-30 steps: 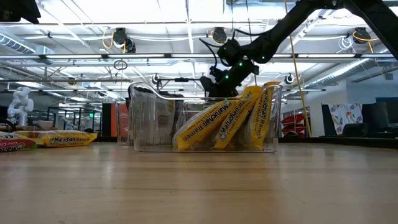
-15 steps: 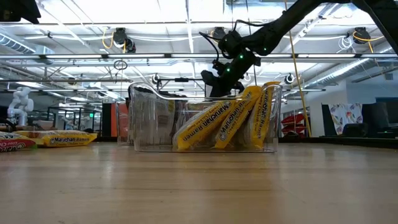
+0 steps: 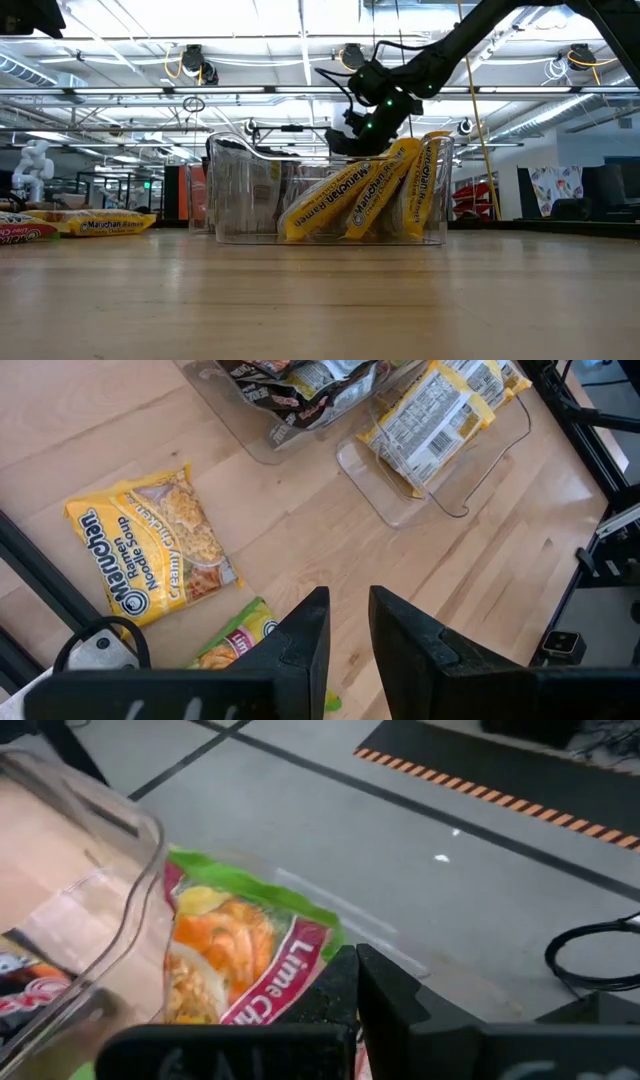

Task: Sort Maruchan noodles
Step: Put the green noodle pack into the top right transparent bin, then put the black noodle pack into the top left transparent bin

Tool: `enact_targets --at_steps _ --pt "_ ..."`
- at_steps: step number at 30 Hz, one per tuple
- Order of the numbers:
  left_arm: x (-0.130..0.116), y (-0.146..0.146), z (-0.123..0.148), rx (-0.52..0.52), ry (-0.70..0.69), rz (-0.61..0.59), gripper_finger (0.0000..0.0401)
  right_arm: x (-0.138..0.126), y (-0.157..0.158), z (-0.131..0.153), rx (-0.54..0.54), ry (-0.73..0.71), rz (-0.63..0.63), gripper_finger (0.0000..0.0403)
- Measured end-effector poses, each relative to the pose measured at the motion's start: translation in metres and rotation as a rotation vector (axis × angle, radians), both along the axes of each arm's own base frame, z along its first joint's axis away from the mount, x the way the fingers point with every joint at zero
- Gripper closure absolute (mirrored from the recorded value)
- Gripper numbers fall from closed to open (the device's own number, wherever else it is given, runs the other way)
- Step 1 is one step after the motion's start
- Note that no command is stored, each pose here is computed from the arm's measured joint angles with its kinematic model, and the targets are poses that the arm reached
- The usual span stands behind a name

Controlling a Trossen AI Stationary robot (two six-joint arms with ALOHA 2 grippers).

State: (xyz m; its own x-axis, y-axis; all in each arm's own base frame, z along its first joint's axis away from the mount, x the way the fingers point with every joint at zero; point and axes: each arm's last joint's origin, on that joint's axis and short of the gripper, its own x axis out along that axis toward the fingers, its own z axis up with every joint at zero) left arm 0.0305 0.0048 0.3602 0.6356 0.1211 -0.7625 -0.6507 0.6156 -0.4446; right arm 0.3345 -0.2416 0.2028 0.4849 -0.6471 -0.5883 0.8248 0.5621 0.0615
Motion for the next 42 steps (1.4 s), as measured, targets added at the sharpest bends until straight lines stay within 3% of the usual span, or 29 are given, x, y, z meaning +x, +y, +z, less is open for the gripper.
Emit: enact_targets --at_steps 12,23,36,42 --pt "0.000 0.000 0.000 0.000 0.000 0.001 0.0323 0.008 0.004 0.005 -0.078 -0.015 0.028 0.0403" --pt "0.000 0.000 0.000 0.001 0.000 -0.001 0.0323 0.009 0.005 0.005 -0.058 -0.031 0.065 0.0399" --pt "0.000 0.000 0.000 0.000 0.000 0.000 0.0323 0.009 0.007 0.022 -0.136 -0.066 0.105 0.0308" --pt "0.000 0.000 0.000 0.003 0.001 -0.008 0.0323 0.007 0.024 0.053 -0.113 -0.184 0.317 0.0297"
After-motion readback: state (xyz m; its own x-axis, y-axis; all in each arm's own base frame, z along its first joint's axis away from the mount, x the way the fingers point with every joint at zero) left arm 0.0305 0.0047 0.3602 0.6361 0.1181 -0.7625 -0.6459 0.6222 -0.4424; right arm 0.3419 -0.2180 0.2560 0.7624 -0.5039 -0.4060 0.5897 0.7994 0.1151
